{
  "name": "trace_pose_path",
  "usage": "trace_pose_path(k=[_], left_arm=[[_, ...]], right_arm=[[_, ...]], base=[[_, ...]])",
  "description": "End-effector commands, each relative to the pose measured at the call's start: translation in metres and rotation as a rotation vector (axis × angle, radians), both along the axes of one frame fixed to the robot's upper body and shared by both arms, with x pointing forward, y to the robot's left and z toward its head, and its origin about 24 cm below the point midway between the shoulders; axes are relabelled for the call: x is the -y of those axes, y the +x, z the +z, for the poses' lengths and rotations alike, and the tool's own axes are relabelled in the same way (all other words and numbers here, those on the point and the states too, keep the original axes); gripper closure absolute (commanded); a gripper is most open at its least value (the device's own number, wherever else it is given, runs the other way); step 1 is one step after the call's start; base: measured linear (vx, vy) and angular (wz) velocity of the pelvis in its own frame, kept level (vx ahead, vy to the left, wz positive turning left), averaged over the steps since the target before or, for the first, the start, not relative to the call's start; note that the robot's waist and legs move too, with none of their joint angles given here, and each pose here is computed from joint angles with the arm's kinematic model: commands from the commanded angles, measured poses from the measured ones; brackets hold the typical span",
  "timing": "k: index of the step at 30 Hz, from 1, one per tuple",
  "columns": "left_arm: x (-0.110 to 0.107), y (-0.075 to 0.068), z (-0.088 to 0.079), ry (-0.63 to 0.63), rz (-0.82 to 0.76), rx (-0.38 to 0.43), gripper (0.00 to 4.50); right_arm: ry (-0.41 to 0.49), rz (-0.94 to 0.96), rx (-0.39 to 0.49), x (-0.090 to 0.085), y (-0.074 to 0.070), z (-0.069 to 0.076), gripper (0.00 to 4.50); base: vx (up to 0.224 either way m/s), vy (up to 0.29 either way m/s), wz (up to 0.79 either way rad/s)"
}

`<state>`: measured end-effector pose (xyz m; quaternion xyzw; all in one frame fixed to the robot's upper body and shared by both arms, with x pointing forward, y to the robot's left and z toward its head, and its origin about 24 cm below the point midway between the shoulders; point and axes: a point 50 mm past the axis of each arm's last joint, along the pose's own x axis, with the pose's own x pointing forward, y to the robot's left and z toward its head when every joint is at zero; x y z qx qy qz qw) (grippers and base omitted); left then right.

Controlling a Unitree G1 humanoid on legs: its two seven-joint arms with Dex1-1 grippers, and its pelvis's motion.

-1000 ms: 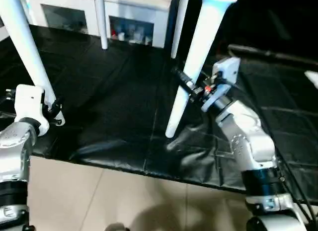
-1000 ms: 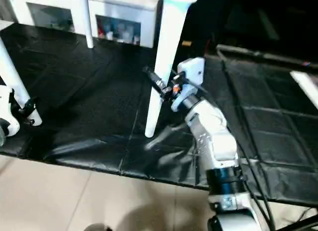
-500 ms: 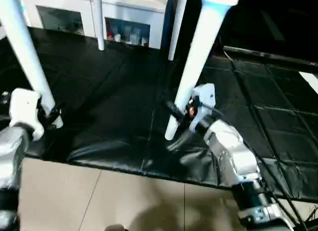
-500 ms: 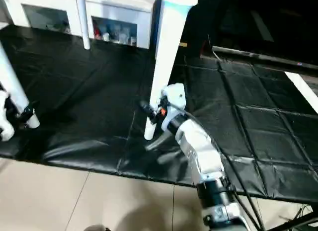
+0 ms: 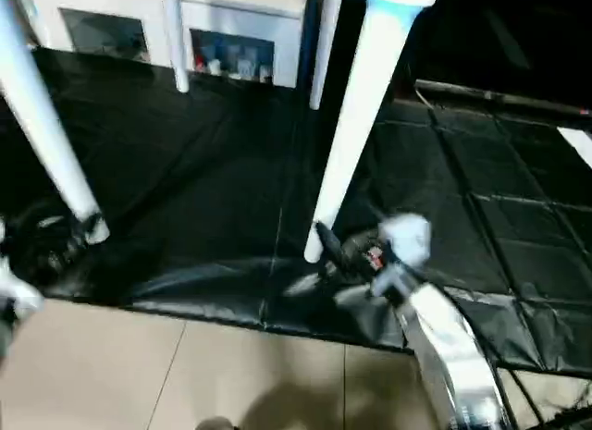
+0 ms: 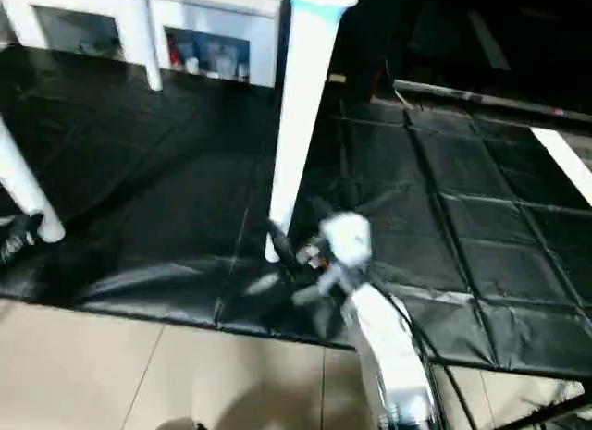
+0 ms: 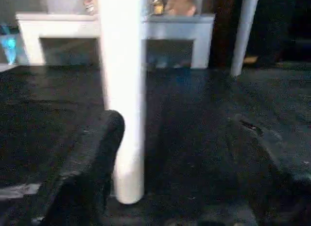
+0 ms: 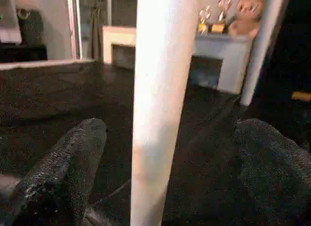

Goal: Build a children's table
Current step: Flip table

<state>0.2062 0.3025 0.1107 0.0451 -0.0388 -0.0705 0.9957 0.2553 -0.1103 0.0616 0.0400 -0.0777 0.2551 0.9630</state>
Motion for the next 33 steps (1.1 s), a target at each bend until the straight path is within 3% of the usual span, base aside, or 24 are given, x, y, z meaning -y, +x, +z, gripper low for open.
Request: trace_pose_path(k=[1,3,5,9,10,14,17,21,30,33], left_arm=[[0.026,-0.004,0.003,-0.027,-0.056,0.002,0.4],[0.029,-0.004,0.002,-0.024,-0.062,-0.003,0.26],[0.051,0.005,-0.01,-0.012,-0.05,-0.051,0.17],[0.061,0.019,-0.028,0.003,0.003,-0.119,0.17],[0.066,0.021,-0.035,-0.009,-0.003,-0.146,0.17],[0.073,0.021,-0.041,-0.029,0.001,-0.171,0.17],[0.078,0.018,-0.055,-0.029,0.058,-0.256,0.17],[0.082,0.017,-0.054,-0.021,0.056,-0.238,0.17],[0.079,0.015,-0.051,0.041,0.125,-0.222,0.17],[0.074,0.019,-0.048,0.004,0.172,-0.202,0.17]], right_arm=[[0.015,-0.079,0.049,0.015,-0.015,0.008,0.0],[0.014,-0.086,0.045,0.016,-0.017,0.008,0.0],[0.014,-0.19,-0.054,0.028,-0.029,-0.003,0.0],[0.037,-0.31,-0.2,0.04,-0.025,-0.015,0.0],[-0.038,-0.326,-0.27,0.042,-0.02,-0.023,0.0],[-0.122,-0.359,-0.331,0.049,-0.016,-0.031,0.0],[-0.117,-0.236,-0.254,0.047,-0.017,-0.027,0.0],[-0.145,-0.212,-0.273,0.046,-0.016,-0.026,0.0],[-0.106,-0.25,-0.279,0.047,-0.015,-0.024,0.0],[-0.102,-0.239,-0.291,0.047,-0.017,-0.023,0.0]], base=[[0.0,0.0,0.0],[0.0,0.0,0.0],[0.0,0.0,0.0],[-0.045,0.013,-0.06],[-0.068,0.021,-0.18],[-0.057,0.018,-0.12],[-0.069,-0.031,-0.01],[0.054,0.004,-0.16],[-0.052,-0.053,0.11],[-0.008,-0.024,0.01]])
